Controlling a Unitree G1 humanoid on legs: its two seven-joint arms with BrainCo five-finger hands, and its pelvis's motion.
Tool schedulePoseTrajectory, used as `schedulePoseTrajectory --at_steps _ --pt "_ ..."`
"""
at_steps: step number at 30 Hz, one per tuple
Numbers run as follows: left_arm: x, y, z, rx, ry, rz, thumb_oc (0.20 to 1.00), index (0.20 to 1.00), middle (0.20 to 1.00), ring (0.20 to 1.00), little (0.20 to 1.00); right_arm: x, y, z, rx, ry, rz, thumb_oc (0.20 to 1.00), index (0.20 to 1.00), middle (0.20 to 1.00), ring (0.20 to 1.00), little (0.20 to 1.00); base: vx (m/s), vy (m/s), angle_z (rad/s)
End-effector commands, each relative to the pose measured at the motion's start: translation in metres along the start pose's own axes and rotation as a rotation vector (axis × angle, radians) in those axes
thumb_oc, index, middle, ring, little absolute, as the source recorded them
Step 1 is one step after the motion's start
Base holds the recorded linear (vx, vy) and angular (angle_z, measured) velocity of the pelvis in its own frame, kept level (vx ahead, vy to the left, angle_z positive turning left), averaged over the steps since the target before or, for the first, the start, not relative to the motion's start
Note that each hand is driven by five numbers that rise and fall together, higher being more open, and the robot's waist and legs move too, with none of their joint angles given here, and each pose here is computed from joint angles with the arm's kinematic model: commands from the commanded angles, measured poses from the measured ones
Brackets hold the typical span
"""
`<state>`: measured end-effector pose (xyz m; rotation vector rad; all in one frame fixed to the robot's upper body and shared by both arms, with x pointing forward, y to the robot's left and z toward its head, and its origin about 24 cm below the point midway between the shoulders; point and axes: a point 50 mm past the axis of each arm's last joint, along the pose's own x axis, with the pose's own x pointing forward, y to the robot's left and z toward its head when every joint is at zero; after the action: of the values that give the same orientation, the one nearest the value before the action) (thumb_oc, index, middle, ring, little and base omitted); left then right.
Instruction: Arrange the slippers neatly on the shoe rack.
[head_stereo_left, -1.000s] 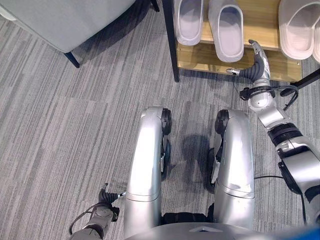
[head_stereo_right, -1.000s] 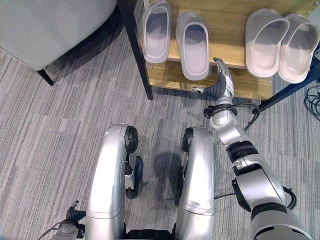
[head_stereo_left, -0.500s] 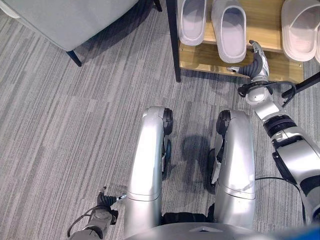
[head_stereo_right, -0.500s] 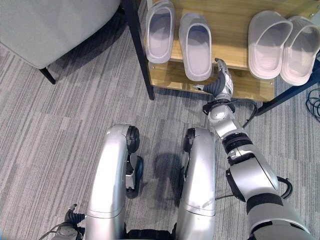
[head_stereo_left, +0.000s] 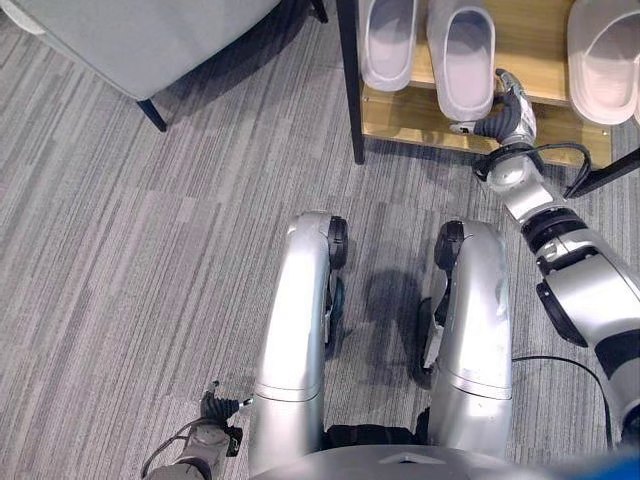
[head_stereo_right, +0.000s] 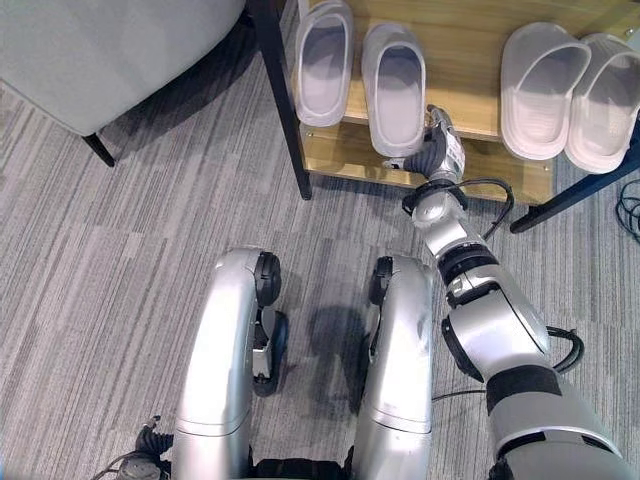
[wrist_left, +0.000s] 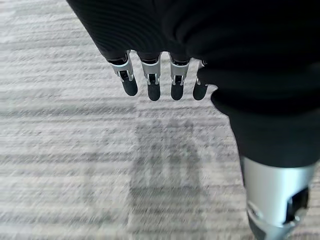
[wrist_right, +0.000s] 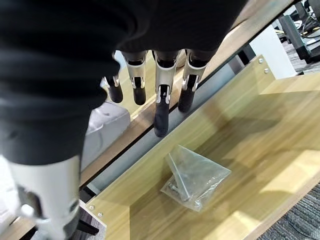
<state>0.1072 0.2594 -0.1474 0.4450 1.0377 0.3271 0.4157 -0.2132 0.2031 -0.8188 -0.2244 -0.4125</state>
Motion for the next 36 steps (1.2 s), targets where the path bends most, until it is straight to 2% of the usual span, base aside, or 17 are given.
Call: schedulePoseTrajectory --at_steps 1,15,23,27,29,30,33,36 --pt "-0.004 0.013 -0.024 0.112 0.047 -0.001 1.0 1.0 1.0 1.0 1.0 0.017 -0.028 0.053 0.049 -0.172 -0.08 1.0 1.0 1.0 1.0 1.0 0.01 0.004 0.03" --pt "-0.005 0.014 -0.029 0.1 0.073 -0.005 1.0 1.0 1.0 1.0 1.0 0.029 -0.046 0.062 -0.033 -0.144 -0.116 1.0 1.0 1.0 1.0 1.0 0.0 0.002 0.01" --pt "-0.005 0.011 -0.031 0.099 0.092 -0.033 1.0 1.0 1.0 1.0 1.0 0.025 -0.044 0.062 0.079 -0.161 -0.113 1.0 1.0 1.0 1.0 1.0 -0.01 0.003 -0.01" --pt "-0.004 0.009 -0.026 0.028 0.105 -0.026 1.0 1.0 1.0 1.0 1.0 0.01 -0.044 0.067 0.101 -0.295 -0.127 1.0 1.0 1.0 1.0 1.0 -0.02 -0.005 0.0" --pt "-0.003 0.005 -0.023 -0.029 0.109 -0.024 1.0 1.0 1.0 1.0 1.0 -0.006 -0.045 0.058 0.273 -0.31 -0.165 1.0 1.0 1.0 1.0 1.0 -0.01 0.012 -0.04" --pt "-0.003 0.001 -0.017 -0.06 0.096 -0.03 1.0 1.0 1.0 1.0 1.0 -0.017 -0.051 0.049 0.347 -0.324 -0.194 1.0 1.0 1.0 1.0 1.0 -0.01 0.011 -0.06" --pt "-0.002 -0.004 -0.009 -0.096 0.076 -0.04 1.0 1.0 1.0 1.0 1.0 -0.041 -0.058 0.026 0.362 -0.342 -0.222 1.0 1.0 1.0 1.0 1.0 -0.02 -0.012 -0.05" --pt "-0.001 -0.01 0.004 -0.113 0.03 -0.062 1.0 1.0 1.0 1.0 1.0 -0.076 -0.053 -0.019 0.358 -0.265 -0.205 1.0 1.0 1.0 1.0 1.0 -0.02 0.0 -0.02"
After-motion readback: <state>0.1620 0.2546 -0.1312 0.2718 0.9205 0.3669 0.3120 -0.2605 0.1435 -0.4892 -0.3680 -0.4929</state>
